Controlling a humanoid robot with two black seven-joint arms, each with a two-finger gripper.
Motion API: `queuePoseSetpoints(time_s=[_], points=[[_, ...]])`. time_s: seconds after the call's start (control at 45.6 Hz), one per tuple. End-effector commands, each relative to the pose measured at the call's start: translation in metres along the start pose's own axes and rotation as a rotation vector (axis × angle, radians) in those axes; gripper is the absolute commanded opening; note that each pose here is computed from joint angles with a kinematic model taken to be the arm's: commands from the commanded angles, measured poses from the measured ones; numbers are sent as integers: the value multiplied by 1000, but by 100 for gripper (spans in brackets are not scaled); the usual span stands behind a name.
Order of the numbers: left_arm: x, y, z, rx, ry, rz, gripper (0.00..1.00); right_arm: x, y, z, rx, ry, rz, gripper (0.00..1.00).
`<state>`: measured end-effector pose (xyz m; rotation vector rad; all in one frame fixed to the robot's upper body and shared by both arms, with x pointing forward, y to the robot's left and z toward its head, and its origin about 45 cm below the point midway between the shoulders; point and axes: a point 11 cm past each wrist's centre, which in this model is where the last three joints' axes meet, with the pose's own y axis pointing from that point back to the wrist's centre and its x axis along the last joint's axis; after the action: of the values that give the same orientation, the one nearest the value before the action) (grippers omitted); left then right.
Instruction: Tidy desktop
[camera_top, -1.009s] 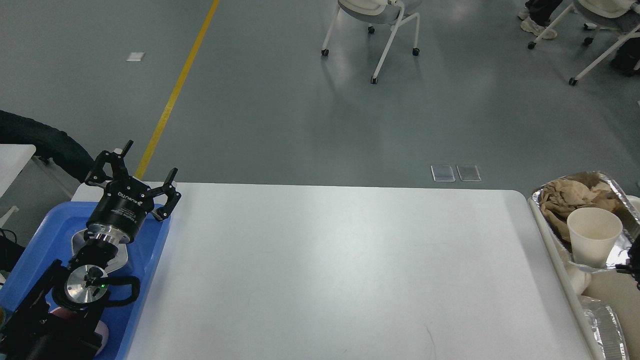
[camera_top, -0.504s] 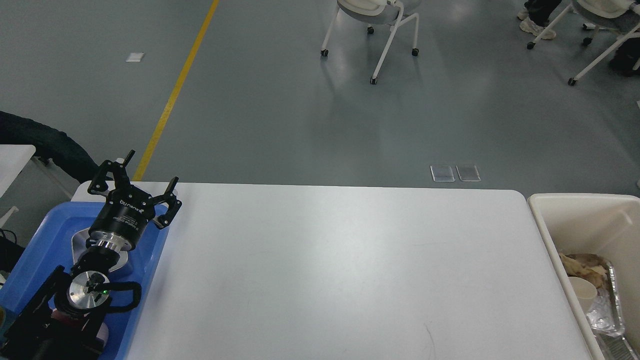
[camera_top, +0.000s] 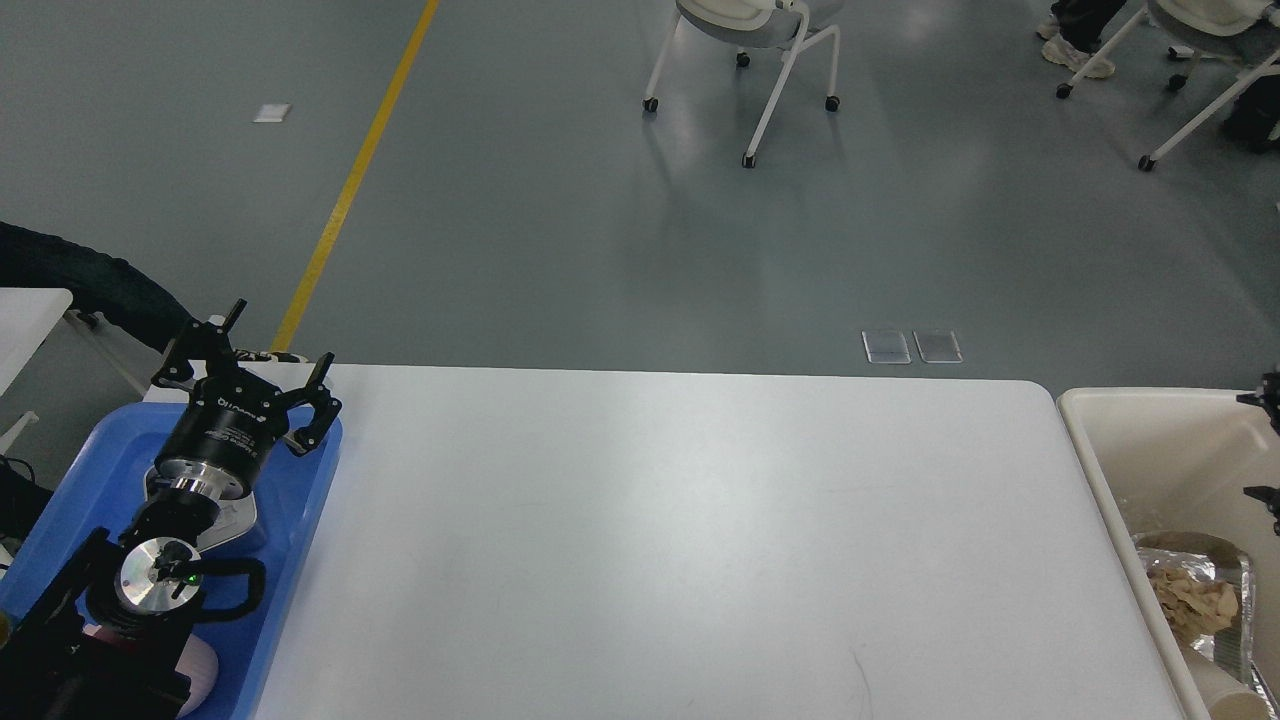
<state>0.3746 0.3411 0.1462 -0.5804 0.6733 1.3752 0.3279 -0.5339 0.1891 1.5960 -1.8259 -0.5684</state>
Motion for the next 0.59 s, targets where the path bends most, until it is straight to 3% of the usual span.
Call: queuePoseSetpoints(time_s=[0.0, 0.044, 0.153, 0.263, 0.395, 0.57], points=[[3, 1, 5, -10, -3, 8, 97, -30, -20, -19, 202, 280, 33, 100], [2, 1, 6, -12, -3, 7, 97, -61, -33, -19, 221, 272, 16, 100], [4, 2, 9, -13, -10, 10, 97, -91, -44, -37, 260, 89, -2, 100], [6, 3, 11, -15, -16, 13, 97, -111, -41, -80, 360, -372, -137, 100], [7, 4, 10, -15, -13, 17, 97, -146, -40, -90, 373, -866, -381, 100], [15, 12, 15, -43, 6, 33, 97, -188, -37, -96, 392, -1015, -554, 100]])
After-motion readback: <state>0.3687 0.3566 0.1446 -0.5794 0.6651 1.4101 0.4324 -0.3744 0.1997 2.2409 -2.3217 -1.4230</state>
